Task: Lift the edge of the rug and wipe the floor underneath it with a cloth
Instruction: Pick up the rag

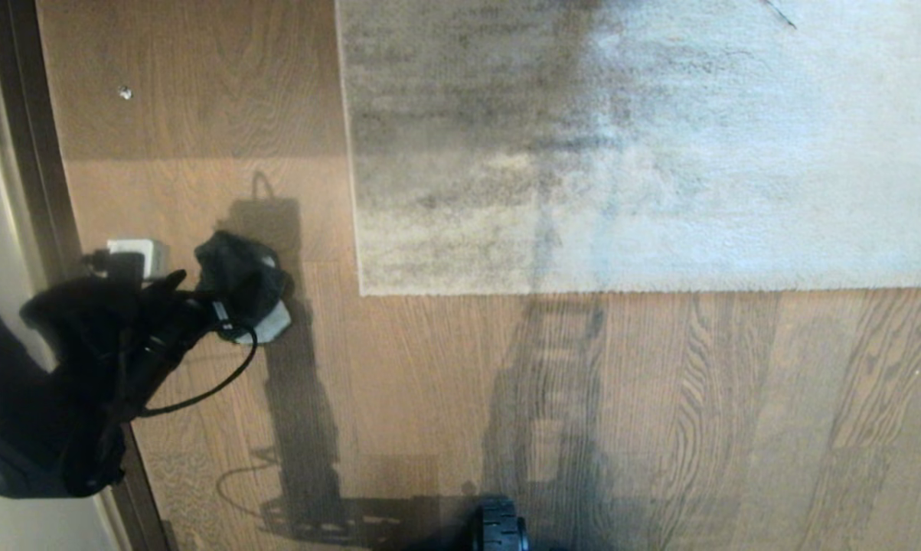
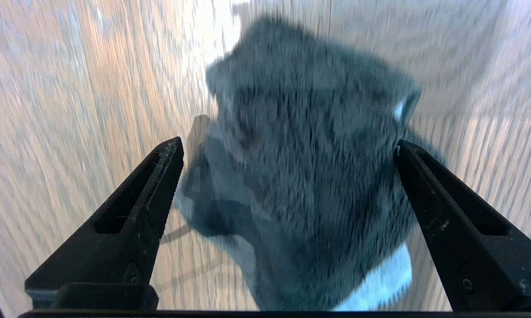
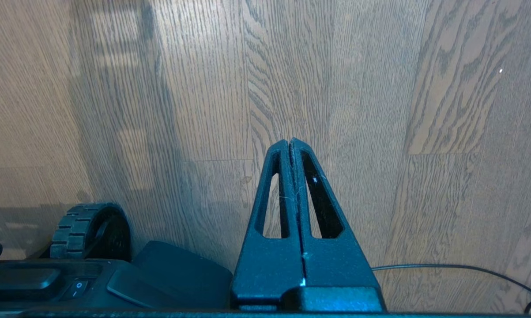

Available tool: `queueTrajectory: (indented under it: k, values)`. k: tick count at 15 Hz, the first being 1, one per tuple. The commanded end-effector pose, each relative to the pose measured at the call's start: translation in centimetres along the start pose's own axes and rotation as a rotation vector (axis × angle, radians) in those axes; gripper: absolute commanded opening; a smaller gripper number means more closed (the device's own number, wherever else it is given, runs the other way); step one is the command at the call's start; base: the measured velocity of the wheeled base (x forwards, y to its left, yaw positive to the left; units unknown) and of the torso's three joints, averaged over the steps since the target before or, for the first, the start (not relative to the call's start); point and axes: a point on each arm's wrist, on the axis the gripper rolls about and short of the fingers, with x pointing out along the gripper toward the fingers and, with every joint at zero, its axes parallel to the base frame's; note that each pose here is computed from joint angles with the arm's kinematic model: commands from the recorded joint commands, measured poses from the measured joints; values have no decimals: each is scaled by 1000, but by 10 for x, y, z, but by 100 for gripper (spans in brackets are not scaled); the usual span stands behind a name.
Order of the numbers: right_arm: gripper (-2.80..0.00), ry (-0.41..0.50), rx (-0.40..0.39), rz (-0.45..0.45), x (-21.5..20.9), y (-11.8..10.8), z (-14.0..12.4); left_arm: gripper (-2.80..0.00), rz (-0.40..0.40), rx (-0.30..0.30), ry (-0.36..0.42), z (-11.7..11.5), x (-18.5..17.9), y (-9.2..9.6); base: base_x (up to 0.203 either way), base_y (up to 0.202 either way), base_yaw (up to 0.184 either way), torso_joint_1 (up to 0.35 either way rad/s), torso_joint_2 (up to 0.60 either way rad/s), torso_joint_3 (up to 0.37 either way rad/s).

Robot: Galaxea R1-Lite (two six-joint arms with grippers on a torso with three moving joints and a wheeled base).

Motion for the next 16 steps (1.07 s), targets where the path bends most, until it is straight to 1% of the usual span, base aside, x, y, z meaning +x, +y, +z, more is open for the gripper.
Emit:
queueTrajectory:
  k: [1,4,6,13,16]
  values:
    - [-280,0,0,1,0,0,0,0,-3,0,-56,6,1,0,0,0,0,0,0,0]
    - [-280,-1,0,0,0,0,0,0,-7,3,-52,5,1,-2,0,0,0,0,0,0]
    - [-280,-1,0,0,0,0,0,0,-7,25,-43,2,2,-2,0,0,0,0,0,0]
    - [-280,0,0,1,0,0,0,0,-26,23,0,-12,7,-8,0,0,0,0,0,0]
    - [-280,0,0,0,0,0,0,0,-29,23,3,-16,11,-9,0,0,0,0,0,0]
